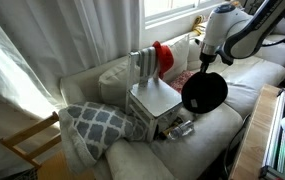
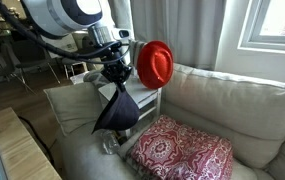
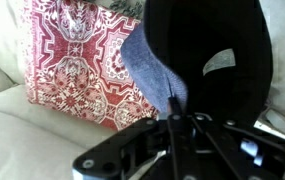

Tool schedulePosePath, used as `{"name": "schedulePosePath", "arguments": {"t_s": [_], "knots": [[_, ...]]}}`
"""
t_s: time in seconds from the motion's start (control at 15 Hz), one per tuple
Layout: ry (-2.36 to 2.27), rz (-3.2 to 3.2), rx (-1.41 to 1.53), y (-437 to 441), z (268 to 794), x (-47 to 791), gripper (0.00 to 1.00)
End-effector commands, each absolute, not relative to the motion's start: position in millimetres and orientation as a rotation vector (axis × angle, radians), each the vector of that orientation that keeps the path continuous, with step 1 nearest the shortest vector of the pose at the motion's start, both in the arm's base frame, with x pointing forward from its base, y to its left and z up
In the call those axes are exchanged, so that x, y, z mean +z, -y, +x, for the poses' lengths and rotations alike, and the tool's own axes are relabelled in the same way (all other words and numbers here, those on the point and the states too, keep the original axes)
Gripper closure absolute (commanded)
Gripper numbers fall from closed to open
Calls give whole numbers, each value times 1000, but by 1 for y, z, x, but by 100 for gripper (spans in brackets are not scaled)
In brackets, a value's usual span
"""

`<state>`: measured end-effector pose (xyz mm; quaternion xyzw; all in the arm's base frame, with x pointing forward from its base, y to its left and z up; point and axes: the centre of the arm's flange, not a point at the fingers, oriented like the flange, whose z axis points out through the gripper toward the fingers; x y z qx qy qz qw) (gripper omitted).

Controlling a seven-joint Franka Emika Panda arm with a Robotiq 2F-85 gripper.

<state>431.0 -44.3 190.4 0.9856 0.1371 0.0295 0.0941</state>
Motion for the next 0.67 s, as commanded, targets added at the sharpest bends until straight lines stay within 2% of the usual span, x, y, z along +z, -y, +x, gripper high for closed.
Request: {"name": "schedulePosePath", "arguments": {"t_s": [0.0,0.4,0.6], "knots": [[-351,2897,246,20,412,229,99],[-762,2843,598,-26,419,253,99],[-721,2863,595,-28,427,253,96]]}}
